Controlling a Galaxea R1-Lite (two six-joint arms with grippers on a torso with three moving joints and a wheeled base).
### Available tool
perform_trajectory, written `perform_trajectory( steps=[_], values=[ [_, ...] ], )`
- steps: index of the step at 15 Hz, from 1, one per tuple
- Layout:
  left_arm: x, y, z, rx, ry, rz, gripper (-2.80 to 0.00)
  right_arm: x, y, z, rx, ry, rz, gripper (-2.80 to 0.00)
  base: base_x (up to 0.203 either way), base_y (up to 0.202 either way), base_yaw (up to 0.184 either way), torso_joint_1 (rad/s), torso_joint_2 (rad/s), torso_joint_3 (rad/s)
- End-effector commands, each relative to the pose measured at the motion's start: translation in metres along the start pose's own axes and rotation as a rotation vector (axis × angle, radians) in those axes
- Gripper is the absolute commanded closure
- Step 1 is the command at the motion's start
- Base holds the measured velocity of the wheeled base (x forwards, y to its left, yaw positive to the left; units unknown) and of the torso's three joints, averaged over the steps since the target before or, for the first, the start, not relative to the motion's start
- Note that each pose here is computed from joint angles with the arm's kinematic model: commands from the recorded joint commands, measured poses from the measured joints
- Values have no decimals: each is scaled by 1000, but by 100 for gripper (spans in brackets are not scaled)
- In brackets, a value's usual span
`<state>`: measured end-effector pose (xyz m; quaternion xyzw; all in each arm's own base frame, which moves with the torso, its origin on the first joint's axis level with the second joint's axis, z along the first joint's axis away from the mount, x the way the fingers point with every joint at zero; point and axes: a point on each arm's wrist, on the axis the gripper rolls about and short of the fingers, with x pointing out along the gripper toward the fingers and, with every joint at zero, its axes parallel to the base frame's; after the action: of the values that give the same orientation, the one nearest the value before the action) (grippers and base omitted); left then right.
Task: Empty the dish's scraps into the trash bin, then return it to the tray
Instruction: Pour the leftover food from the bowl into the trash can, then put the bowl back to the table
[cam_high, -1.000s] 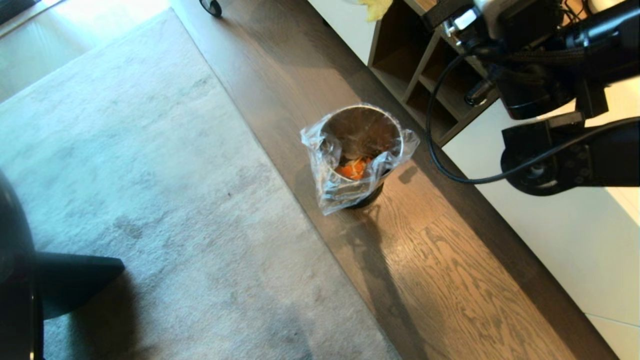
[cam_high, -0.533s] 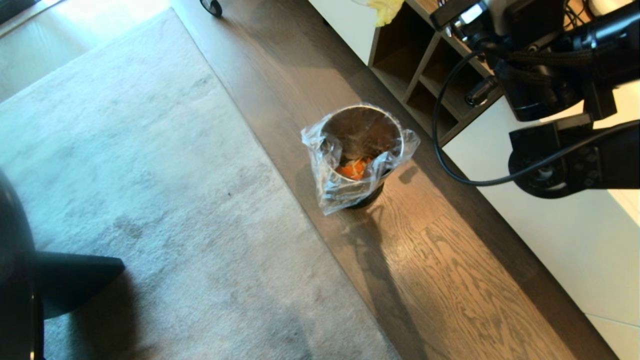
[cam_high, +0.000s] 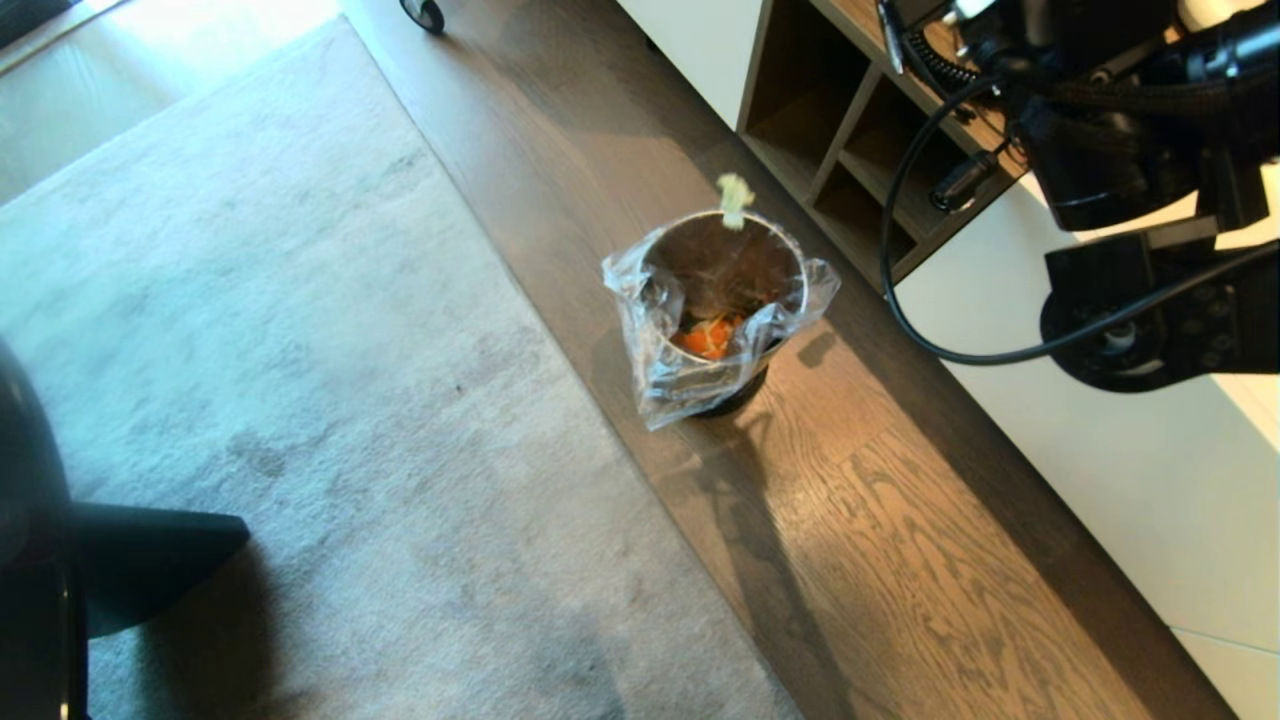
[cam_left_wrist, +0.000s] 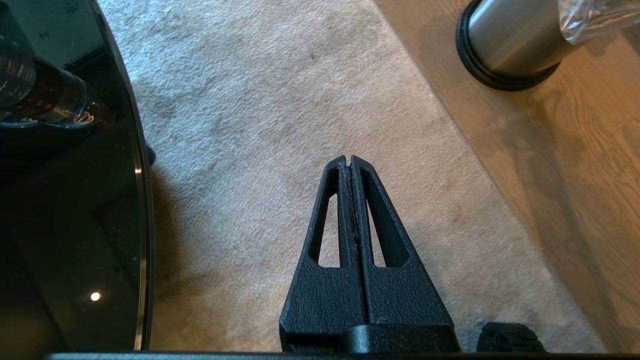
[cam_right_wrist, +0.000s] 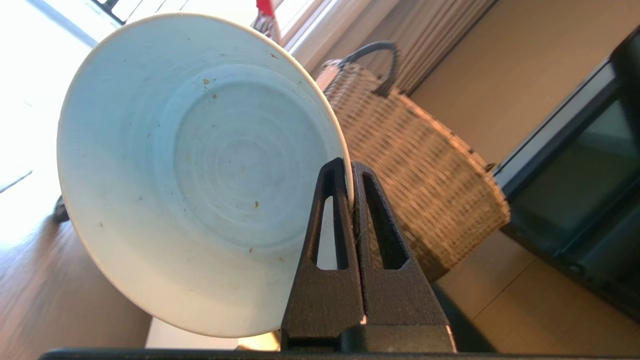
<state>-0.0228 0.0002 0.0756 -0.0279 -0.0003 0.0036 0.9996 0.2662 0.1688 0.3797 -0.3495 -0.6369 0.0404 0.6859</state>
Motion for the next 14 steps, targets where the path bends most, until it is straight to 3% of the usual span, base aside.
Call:
perform_trajectory(
  steps=[1,5,7,11,14],
  values=[
    [0,0,0,-1,-1,0,0,6,-18,12,-25,-53,-68,0,0,0,0,0,0,0],
    [0,0,0,-1,-1,0,0,2,-14,13,-25,-43,-49,0,0,0,0,0,0,0],
    [0,0,0,-1,-1,0,0,0,-11,10,-17,6,-54,0,0,0,0,0,0,0],
    [0,0,0,-1,-1,0,0,-22,8,0,45,301,-65,0,0,0,0,0,0,0],
    [0,0,0,-1,-1,0,0,-49,25,-5,92,611,-63,0,0,0,0,0,0,0]
  ],
)
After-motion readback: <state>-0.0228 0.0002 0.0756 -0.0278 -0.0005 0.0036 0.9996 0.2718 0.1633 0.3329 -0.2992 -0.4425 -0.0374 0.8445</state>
